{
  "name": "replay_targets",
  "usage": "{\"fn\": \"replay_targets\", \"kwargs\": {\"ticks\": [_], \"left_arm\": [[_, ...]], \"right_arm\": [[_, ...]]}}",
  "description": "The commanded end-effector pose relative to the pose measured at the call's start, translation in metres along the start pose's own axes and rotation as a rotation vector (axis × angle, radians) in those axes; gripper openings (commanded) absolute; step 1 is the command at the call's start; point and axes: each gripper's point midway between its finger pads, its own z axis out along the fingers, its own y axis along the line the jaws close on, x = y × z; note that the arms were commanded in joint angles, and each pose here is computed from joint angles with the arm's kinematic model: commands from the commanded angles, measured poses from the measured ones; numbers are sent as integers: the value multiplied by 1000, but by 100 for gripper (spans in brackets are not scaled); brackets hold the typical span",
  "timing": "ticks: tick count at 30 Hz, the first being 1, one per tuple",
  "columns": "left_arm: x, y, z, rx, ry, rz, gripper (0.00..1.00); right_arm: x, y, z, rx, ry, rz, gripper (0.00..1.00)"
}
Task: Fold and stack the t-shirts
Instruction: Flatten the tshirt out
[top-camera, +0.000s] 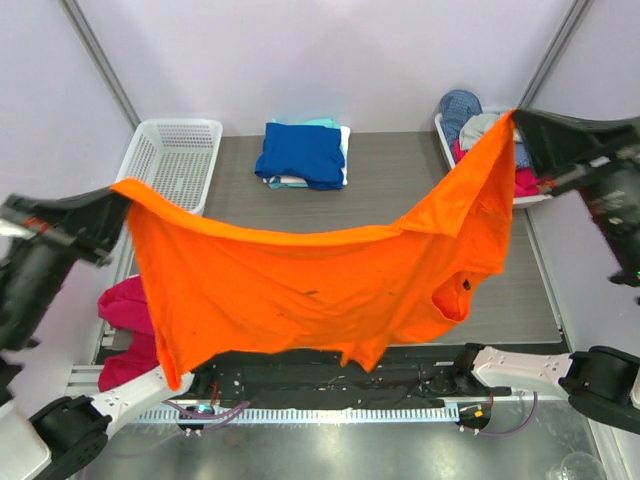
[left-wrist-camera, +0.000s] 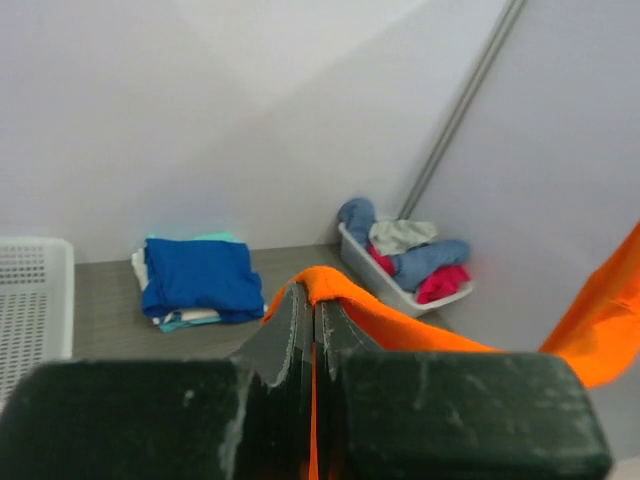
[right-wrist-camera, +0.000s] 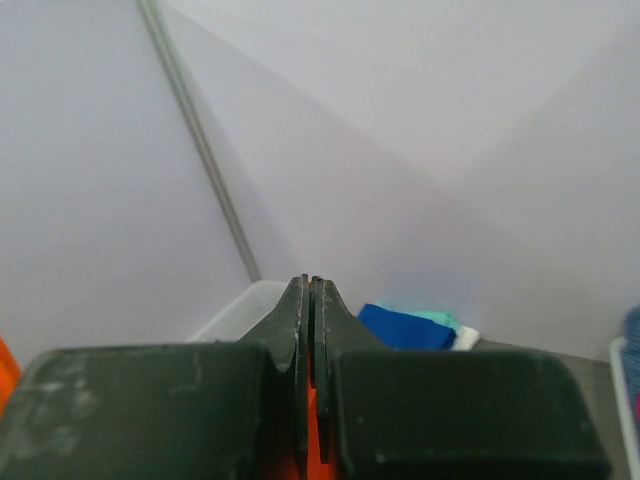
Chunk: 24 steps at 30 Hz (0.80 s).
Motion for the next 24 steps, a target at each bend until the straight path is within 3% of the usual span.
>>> {"fn": "replay_targets", "kwargs": {"ticks": [1,6,8,12,19,24], "left_arm": [[44,22,77,-118,48,131,0],[140,56,154,-212,189,249,0],[177,67,172,-189,247,233,0],[265,156,201,-295,342,168,0],[334,259,228,-387,461,153,0],[356,299,247,-403,506,160,0]], "right_arm": [[50,-26,44,203,48,-143,1],[157,-56,84,373,170,-252,1],[193,-91,99,448,198,-218,1],[297,-168,116,549,309,-194,1],[395,-258,144,647,406,-162,1],[430,-293,160,685,435,-161,1]]}}
